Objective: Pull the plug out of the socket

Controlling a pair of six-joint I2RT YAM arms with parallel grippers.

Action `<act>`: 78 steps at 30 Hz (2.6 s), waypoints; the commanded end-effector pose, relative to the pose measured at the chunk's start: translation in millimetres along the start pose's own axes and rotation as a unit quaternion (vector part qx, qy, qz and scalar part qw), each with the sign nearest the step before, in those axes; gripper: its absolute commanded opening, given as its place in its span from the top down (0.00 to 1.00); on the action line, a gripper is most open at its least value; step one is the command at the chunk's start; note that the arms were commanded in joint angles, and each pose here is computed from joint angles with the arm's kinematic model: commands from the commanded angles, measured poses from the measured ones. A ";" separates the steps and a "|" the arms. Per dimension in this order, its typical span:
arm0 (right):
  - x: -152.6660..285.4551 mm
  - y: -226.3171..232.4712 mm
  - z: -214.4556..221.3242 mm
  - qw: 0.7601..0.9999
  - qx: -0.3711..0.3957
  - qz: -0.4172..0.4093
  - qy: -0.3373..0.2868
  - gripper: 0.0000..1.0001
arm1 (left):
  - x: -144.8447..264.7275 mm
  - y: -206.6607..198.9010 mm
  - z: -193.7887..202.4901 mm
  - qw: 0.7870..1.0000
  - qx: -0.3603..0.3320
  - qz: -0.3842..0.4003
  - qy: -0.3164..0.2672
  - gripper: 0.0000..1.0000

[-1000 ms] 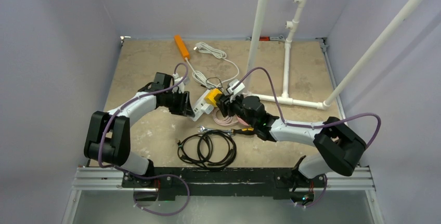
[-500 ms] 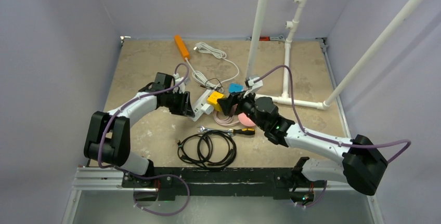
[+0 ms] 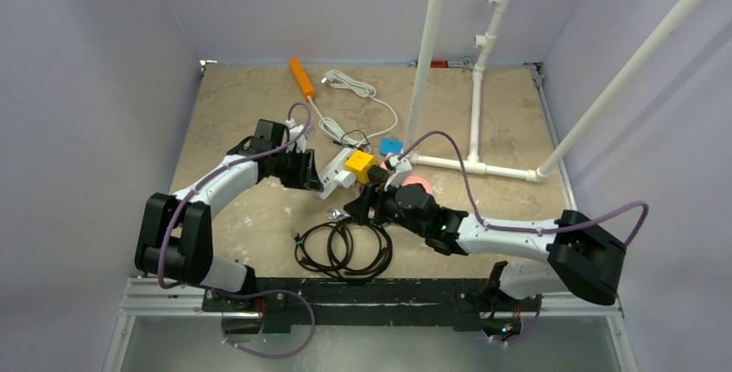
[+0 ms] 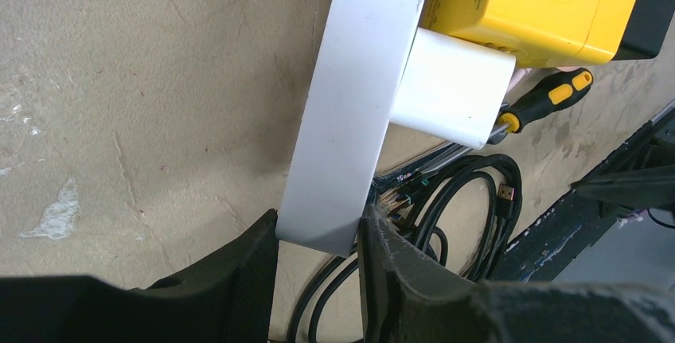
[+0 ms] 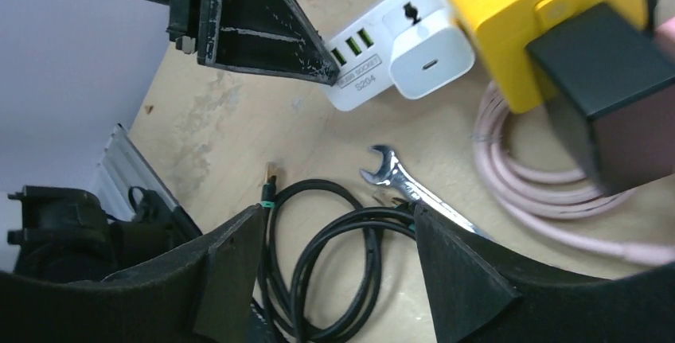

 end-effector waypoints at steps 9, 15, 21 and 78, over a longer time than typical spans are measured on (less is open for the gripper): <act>-41.5 8.5 -10.7 0.972 -0.217 0.075 -0.044 0.34 | -1.7 -20.4 -10.6 0.998 -0.047 -0.012 -0.034 1.00; -50.4 -3.5 -6.2 0.964 -0.237 0.110 -0.057 0.35 | -1.9 -21.8 -10.5 0.998 -0.052 -0.016 -0.033 1.00; -61.8 -7.1 -8.7 0.961 -0.238 0.124 -0.073 0.36 | -3.9 -24.0 -7.2 0.998 -0.055 -0.014 -0.026 1.00; -101.8 -37.8 -7.2 0.922 -0.322 0.173 -0.129 0.95 | -8.9 -23.7 -1.9 0.997 -0.064 -0.037 -0.015 1.00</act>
Point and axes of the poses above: each gripper's point midway between its finger pads, its own x axis back along the fingers, its own y axis along the line the jaws close on, z = x × y, the point moved 3 cm from there along x, back along the fingers, and after that the axes turned 4 degrees about x, right-handed, at the moved point
